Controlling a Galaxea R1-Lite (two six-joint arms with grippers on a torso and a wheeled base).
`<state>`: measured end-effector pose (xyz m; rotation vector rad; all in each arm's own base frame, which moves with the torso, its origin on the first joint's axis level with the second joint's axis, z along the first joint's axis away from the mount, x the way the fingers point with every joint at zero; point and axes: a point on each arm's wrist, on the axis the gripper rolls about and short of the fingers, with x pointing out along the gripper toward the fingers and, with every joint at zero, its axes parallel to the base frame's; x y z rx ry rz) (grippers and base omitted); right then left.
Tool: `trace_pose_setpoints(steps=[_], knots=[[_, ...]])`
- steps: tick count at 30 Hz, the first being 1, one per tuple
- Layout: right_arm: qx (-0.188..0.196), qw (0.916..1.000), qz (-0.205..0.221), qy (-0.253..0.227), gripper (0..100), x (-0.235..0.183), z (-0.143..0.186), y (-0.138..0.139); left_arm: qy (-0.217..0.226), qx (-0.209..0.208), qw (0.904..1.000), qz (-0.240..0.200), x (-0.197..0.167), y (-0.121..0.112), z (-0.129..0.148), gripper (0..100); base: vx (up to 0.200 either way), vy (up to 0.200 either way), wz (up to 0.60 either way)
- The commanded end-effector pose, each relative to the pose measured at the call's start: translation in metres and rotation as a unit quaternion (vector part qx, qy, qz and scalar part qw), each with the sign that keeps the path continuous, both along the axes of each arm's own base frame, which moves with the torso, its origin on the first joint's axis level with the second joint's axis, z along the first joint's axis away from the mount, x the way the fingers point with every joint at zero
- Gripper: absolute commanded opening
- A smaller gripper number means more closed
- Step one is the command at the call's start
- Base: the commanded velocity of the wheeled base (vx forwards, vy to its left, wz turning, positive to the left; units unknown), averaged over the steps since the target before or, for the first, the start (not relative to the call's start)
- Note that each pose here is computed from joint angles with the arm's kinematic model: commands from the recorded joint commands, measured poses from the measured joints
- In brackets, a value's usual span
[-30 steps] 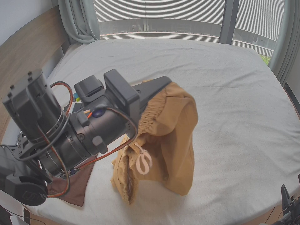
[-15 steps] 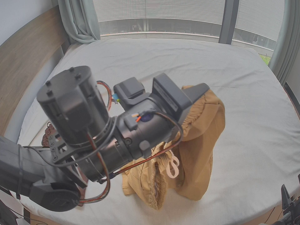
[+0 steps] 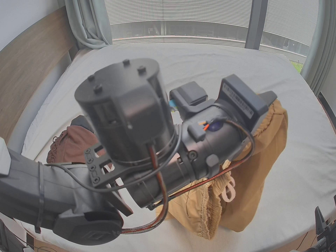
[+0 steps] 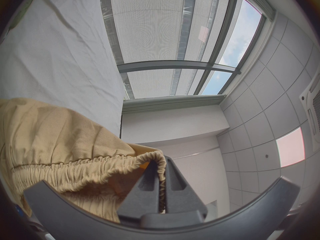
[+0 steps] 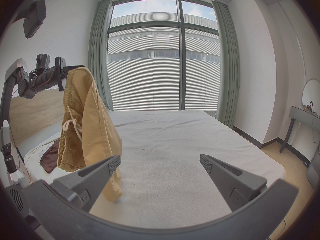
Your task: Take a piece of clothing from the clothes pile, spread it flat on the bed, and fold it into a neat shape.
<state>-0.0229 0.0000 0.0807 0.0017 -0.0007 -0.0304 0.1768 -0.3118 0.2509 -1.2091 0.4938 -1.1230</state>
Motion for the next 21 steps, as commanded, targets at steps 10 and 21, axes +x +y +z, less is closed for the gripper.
trace_pose_setpoints(steps=[10, 21], knots=[[0.001, 1.0, 0.0, 0.0, 100, 0.0, -0.005, 0.0, 0.044, 0.001, 0.998, 0.046, 0.01, 0.034, -0.001, 0, 0.0, 0.0, 0.0], [0.001, 1.0, 0.0, 0.0, 100, 0.0, -0.005, 0.0, 0.05, 0.081, 0.9879, 0.123, 0.024, 0.104, -0.052, 0, 0.0, 0.0, 0.0]])
